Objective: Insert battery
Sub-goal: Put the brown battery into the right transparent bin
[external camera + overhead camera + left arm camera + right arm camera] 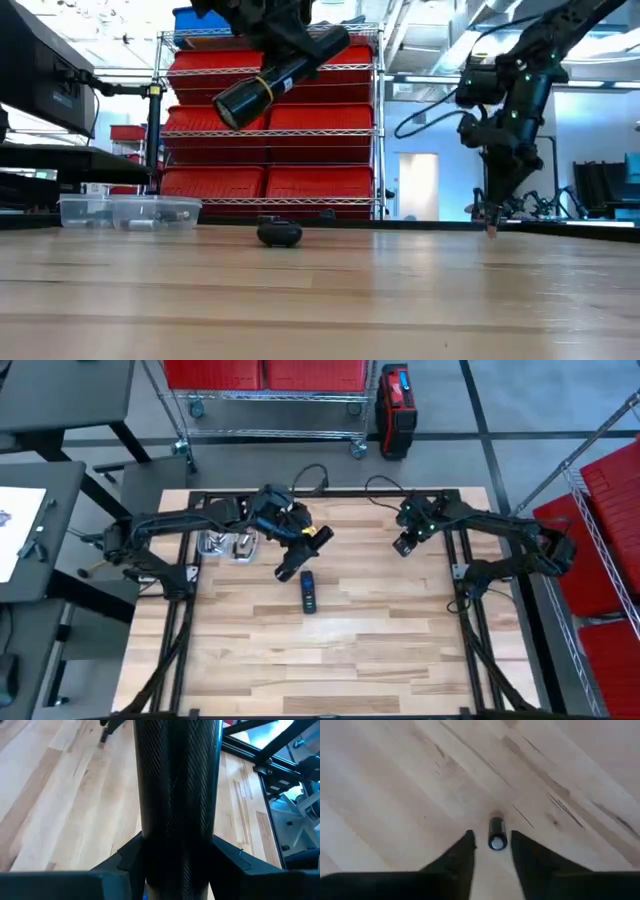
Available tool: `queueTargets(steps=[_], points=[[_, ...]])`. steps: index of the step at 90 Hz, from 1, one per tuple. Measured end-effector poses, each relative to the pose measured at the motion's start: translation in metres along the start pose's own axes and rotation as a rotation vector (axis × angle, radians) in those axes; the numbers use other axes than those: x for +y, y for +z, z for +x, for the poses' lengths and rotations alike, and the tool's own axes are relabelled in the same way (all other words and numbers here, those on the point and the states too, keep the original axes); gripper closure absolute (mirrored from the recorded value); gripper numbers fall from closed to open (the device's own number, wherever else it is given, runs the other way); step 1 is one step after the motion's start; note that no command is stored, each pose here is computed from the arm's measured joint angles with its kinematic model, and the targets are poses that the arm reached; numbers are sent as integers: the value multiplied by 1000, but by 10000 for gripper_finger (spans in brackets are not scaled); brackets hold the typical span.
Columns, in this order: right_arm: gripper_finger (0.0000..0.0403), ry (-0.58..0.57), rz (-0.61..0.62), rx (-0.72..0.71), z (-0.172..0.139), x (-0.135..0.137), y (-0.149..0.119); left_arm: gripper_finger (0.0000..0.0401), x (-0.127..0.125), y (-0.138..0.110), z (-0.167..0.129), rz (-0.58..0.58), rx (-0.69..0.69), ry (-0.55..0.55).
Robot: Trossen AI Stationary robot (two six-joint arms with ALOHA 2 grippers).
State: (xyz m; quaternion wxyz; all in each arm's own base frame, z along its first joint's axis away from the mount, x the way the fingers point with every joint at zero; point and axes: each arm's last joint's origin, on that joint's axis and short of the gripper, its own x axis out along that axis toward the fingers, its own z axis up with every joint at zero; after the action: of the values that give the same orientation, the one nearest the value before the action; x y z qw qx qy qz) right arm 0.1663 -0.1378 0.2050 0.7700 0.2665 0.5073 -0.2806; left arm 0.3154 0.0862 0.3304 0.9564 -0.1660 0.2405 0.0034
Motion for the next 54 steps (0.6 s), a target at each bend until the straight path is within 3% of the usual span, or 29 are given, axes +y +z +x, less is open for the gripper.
queueTargets(steps=[11, 19, 32, 43, 54], points=[[176, 125, 23, -46, -32, 9, 17, 266, 3, 8, -2, 10, -80, -3], [149, 283, 2, -189, -53, 22, 33, 266, 4, 16, -3, 20, -149, -10], [140, 512, -128, -517, -75, 55, 58, 266, 4, 28, -7, 58, -274, -22], [139, 628, -252, -721, -86, 86, 69, 266, 4, 35, -9, 63, -352, -13], [138, 718, -280, -894, -93, 106, 80, 266, 4, 38, -8, 74, -389, -15]])
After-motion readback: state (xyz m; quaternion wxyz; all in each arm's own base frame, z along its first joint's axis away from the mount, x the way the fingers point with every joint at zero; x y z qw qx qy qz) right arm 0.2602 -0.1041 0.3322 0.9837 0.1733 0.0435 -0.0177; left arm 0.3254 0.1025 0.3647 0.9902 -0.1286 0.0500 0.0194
